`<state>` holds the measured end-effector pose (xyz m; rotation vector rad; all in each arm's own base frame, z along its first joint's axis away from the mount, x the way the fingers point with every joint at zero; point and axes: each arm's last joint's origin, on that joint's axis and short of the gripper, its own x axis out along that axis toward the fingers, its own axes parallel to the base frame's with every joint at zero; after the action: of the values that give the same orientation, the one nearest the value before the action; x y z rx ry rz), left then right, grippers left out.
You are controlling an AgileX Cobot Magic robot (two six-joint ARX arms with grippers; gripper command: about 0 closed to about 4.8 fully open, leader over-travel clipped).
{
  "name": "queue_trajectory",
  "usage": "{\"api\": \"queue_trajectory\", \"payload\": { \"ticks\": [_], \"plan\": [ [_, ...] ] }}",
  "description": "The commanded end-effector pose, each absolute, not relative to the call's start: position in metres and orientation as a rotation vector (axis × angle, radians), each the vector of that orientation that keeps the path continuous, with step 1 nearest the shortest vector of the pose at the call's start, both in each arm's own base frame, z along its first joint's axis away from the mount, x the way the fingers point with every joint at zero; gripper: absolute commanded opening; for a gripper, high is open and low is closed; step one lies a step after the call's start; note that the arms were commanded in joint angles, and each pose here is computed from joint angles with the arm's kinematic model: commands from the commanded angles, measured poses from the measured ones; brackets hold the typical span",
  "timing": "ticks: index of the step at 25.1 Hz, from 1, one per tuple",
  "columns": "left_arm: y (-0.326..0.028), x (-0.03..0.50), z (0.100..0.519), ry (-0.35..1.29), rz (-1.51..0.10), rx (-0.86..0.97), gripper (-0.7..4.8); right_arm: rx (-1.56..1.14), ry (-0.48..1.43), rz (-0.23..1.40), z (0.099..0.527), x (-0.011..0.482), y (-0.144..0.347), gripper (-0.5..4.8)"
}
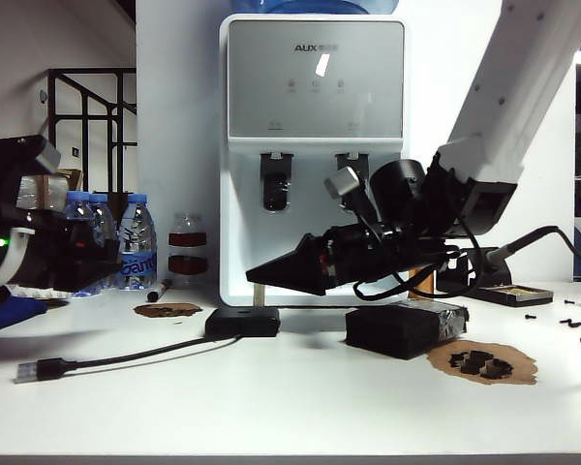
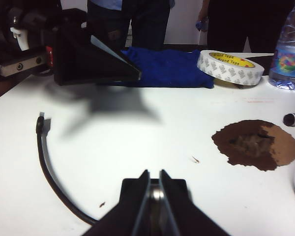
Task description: Take the USB flash drive out of the black sponge and insert it into the slot on top of the black USB adpator box.
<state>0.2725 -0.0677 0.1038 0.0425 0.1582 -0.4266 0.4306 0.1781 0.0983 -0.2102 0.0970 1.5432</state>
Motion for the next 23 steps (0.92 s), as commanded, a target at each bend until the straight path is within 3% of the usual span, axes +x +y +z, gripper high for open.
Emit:
{"api": "queue_trajectory", "payload": {
  "ticks": [1, 23],
  "plan": [
    [-0.068, 0.273, 0.106, 0.143, -0.426, 0.039, -0.04, -0.222, 0.071, 1.549, 0.104, 0.432, 0.179, -0.01],
    [-0.069, 0.272, 0.106, 0.146, -0.477, 0.035, -0.04, -0.221, 0.083, 1.564, 0.096, 0.433, 0.194, -0.02]
  ]
}}
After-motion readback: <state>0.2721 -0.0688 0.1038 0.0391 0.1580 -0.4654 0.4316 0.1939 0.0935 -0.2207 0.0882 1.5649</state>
